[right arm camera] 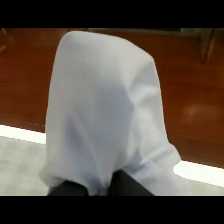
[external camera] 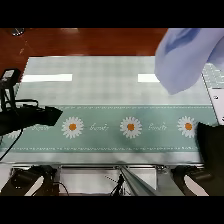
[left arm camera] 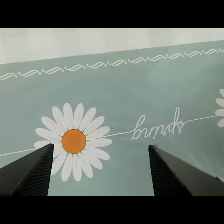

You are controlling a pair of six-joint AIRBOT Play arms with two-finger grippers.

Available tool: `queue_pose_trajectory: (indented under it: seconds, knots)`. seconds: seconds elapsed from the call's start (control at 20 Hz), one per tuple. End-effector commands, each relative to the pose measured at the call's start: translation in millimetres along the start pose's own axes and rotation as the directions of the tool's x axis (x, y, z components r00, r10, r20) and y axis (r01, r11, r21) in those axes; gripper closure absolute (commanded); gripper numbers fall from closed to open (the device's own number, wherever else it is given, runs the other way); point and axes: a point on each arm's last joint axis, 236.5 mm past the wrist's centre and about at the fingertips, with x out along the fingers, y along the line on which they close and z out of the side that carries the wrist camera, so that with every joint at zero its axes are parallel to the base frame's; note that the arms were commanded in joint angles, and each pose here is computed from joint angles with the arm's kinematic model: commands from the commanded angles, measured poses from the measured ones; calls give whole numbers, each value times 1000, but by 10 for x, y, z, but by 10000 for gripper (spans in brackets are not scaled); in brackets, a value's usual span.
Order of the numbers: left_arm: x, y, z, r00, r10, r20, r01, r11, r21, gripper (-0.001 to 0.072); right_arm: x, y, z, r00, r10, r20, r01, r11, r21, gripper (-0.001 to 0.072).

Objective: Fold the shirts.

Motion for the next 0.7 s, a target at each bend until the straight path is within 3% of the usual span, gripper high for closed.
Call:
queue_pose_trajectory:
  seconds: [0.0,0.05,0.25,0.45,0.65]
  knots:
    - [-59,-27,47,998,-14,60,14,1000,-5,5,-140,577,-12,988,154,-32,-157,977,-146,686]
    - [-61,-34,150,994,-17,104,18,1000,-6,5,-68,717,-195,976,190,-109,-208,958,-197,686]
    - [-99,-62,421,975,-30,220,32,999,-5,5,536,1384,-1295,819,314,-481,-409,907,-105,686]
    - [24,-24,324,983,-22,182,25,1000,-12,5,1264,2021,-2782,612,310,-728,-399,916,54,686]
    - [265,3,75,995,-29,96,35,998,-61,5,1548,2918,-3876,392,455,-800,-414,863,288,685]
